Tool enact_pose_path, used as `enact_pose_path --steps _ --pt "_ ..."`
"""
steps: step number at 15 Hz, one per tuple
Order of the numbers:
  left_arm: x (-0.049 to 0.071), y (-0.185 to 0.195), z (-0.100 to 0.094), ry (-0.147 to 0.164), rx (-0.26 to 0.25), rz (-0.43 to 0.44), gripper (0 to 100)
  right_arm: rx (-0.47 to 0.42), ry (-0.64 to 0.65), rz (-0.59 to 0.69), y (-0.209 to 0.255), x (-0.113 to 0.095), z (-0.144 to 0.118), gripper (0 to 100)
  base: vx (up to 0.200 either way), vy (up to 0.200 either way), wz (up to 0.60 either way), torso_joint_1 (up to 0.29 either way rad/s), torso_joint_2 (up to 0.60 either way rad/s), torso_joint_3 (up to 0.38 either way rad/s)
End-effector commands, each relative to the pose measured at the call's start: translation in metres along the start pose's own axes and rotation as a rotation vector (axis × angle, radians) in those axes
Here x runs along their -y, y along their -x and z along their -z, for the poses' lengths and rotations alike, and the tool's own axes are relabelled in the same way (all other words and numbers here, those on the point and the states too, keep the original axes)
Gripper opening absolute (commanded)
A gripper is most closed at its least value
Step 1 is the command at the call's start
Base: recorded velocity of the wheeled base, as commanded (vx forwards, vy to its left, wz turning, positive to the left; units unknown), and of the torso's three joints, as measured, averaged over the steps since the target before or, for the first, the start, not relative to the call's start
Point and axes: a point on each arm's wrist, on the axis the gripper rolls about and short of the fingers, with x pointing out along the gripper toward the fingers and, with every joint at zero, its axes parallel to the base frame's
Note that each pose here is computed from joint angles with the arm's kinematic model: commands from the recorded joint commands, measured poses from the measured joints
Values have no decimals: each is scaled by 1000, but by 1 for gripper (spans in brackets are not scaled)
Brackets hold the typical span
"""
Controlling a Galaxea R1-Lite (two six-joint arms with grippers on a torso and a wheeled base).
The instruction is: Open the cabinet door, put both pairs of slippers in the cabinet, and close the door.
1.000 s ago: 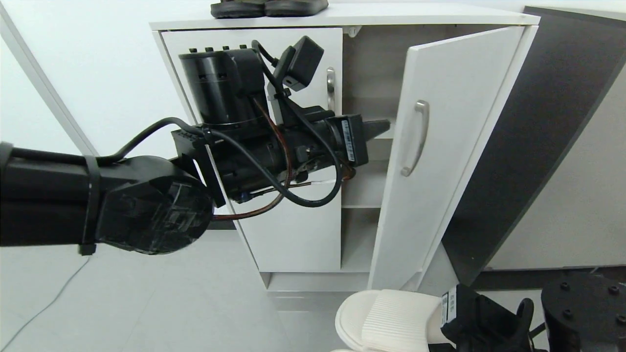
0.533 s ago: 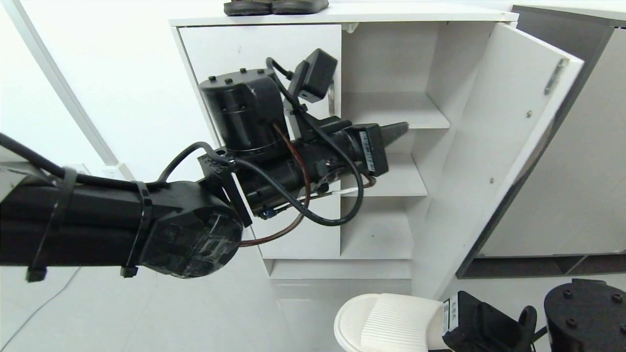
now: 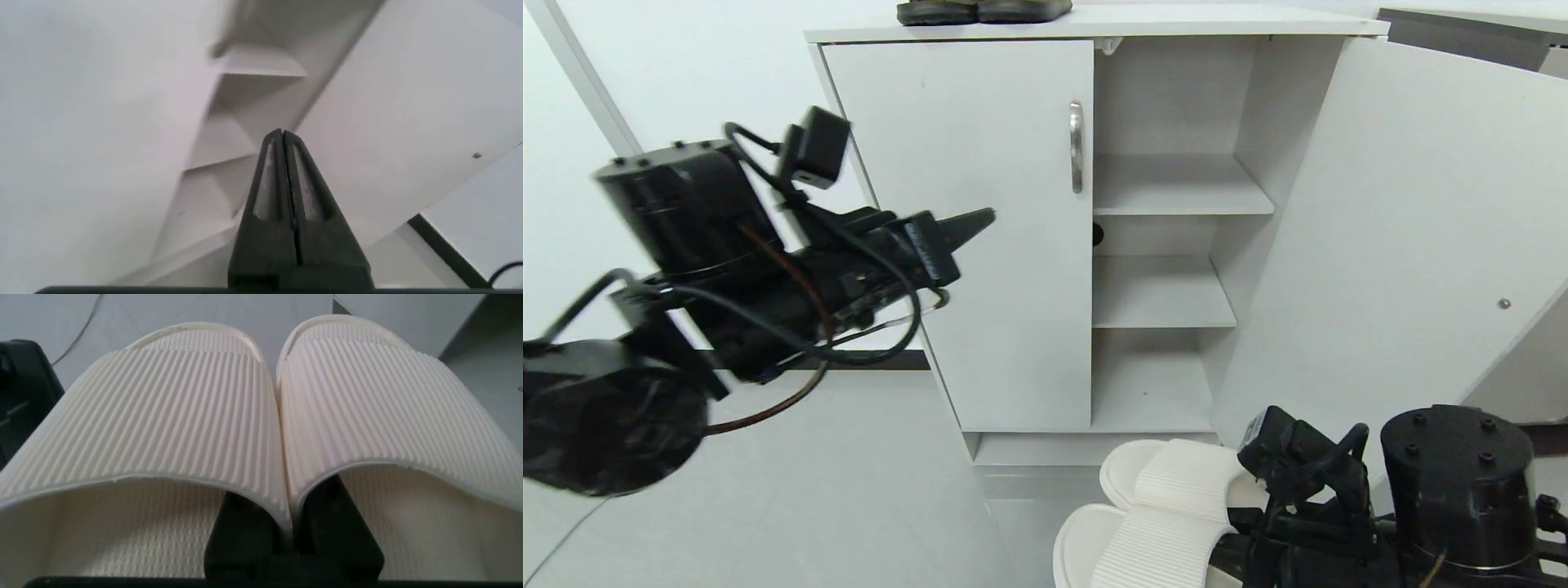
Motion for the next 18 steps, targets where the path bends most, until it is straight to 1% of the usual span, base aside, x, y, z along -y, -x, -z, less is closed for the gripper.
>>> enact_pose_path --steps 1,3,4,5,6,7,8,9,10,11,12,13,14,15,16,17,18 --pt "3 103 -16 -32 57 -200 0 -7 -1 9 -4 1 0 0 0 0 0 0 0 0" --pt "8 148 -12 -31 64 -388 0 -5 0 12 -4 1 0 0 0 0 0 0 0 0" --pt "17 189 -6 -48 78 -542 0 -13 -3 22 -5 3 1 0 0 0 0 0 0 0" --pt "17 189 -6 -48 78 -542 0 -13 -3 22 -5 3 1 0 0 0 0 0 0 0" --pt "36 239 15 -94 49 -721 0 -16 -8 37 -7 5 2 0 0 0 0 0 0 0" --pt "46 258 29 -110 23 -782 0 -13 -8 44 -7 6 1 0 0 0 0 0 0 0" --pt "53 272 40 -112 12 -820 0 -13 -8 69 -7 6 0 0 0 0 0 0 0 0" --pt "59 284 53 -112 4 -837 0 -8 -7 101 -8 7 -1 0 0 0 0 0 0 0" --pt "60 288 59 -112 2 -841 0 -10 -7 110 -9 8 -1 0 0 0 0 0 0 0" --pt "59 297 81 -137 -13 -840 0 -8 -13 119 -10 8 -2 0 0 0 0 0 0 0" --pt "58 302 95 -172 -24 -833 0 -7 -20 119 -10 8 -2 0 0 0 0 0 0 0" --pt "57 307 107 -198 -26 -825 0 -7 -21 119 -10 8 -2 0 0 0 0 0 0 0" --pt "57 307 107 -198 -26 -825 0 -7 -21 119 -10 8 -2 0 0 0 0 0 0 0" --pt "56 314 126 -233 -9 -807 0 -7 -20 120 -10 8 -2 0 0 0 0 0 0 0" --pt "54 315 133 -236 -16 -810 0 -6 -20 120 -10 8 -2 0 0 0 0 0 0 0" --pt "52 317 139 -237 -13 -817 0 -7 -22 120 -10 8 -2 0 0 0 0 0 0 0" --pt "49 317 146 -240 -28 -828 0 -7 -22 120 -10 8 -2 0 0 0 0 0 0 0"
